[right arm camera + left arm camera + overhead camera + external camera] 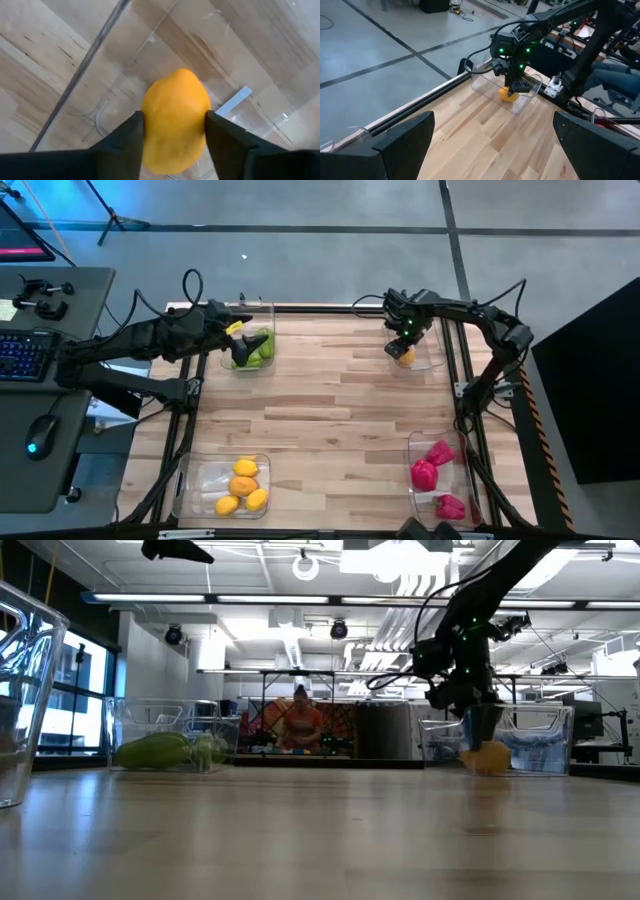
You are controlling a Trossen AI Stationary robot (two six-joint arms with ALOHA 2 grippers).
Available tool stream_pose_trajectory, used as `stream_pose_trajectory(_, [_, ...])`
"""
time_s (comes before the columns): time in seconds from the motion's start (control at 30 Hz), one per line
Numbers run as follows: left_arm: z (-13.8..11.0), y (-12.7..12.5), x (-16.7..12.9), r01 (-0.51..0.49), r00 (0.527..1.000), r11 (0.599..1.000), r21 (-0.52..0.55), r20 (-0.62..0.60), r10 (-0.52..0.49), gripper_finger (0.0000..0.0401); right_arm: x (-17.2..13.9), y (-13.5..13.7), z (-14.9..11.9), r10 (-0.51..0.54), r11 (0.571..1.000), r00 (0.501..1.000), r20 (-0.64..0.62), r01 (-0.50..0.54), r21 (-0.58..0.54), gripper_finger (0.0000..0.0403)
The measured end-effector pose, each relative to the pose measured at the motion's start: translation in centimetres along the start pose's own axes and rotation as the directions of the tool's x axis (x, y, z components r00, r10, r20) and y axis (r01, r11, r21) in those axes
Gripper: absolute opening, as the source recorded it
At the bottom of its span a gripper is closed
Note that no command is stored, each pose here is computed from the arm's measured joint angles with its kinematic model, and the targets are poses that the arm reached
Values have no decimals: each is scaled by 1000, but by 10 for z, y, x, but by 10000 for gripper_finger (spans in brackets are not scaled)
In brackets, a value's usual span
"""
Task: Sort produce into baskets
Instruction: Put the lemon into the bottom left transparent bin
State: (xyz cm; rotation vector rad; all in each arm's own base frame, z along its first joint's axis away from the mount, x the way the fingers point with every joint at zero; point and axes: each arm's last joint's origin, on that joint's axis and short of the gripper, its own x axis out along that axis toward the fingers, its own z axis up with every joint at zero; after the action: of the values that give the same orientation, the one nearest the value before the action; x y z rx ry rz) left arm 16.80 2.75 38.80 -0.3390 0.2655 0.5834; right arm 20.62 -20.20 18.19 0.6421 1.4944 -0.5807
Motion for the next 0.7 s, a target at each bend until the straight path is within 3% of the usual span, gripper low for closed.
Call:
stream_pose_trajectory(0.23, [1,1,-2,3,1000,1000,5,6,-3,395,-22,0,-5,-4,1000,999,33,5,-24,105])
stream_pose_trajectory(0.4, [3,3,-9,12,999,999,39,30,-13,395,-65,1,-7,-43,998,988,145,49,-39,109])
stream_pose_trajectory(0.53, [8,6,-18,34,996,999,-6,81,-34,395,-107,4,-11,-46,998,957,286,53,-17,112])
stream_pose_trajectory(0.7, [11,9,-28,61,992,991,-120,116,-47,395,-142,36,-19,82,994,900,428,-41,-103,109])
